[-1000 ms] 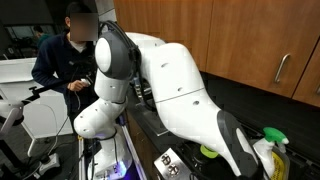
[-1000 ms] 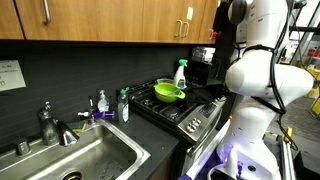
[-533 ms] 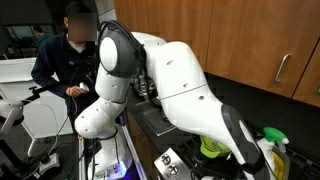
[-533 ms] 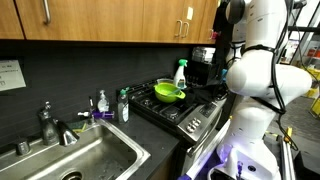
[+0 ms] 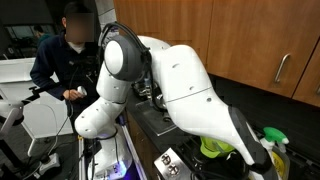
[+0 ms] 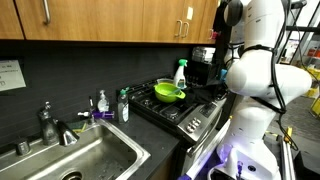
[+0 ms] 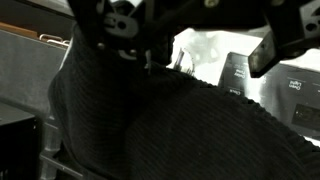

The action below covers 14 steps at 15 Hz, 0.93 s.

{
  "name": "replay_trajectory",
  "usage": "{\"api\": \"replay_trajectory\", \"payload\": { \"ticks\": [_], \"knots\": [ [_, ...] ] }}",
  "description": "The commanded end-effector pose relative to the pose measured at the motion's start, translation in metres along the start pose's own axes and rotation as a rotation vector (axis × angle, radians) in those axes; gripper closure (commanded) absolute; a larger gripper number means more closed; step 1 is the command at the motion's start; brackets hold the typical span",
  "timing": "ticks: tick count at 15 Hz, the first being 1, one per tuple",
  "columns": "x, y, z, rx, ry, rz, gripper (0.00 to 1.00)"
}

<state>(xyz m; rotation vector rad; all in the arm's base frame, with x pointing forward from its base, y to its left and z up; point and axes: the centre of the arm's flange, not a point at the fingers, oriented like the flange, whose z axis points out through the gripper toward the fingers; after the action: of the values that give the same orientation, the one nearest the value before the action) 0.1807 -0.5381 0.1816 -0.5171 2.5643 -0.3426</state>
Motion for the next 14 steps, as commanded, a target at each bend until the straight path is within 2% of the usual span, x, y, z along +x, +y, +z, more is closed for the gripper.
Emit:
{"api": "replay_trajectory", "payload": {
  "ticks": [1, 14],
  "knots": [
    [0.005, -0.015, 0.012, -0.027, 0.025, 0.027, 0.00],
    [0.029, -0.018, 0.034, -0.063, 0.068, 0.113, 0.00]
  ]
}}
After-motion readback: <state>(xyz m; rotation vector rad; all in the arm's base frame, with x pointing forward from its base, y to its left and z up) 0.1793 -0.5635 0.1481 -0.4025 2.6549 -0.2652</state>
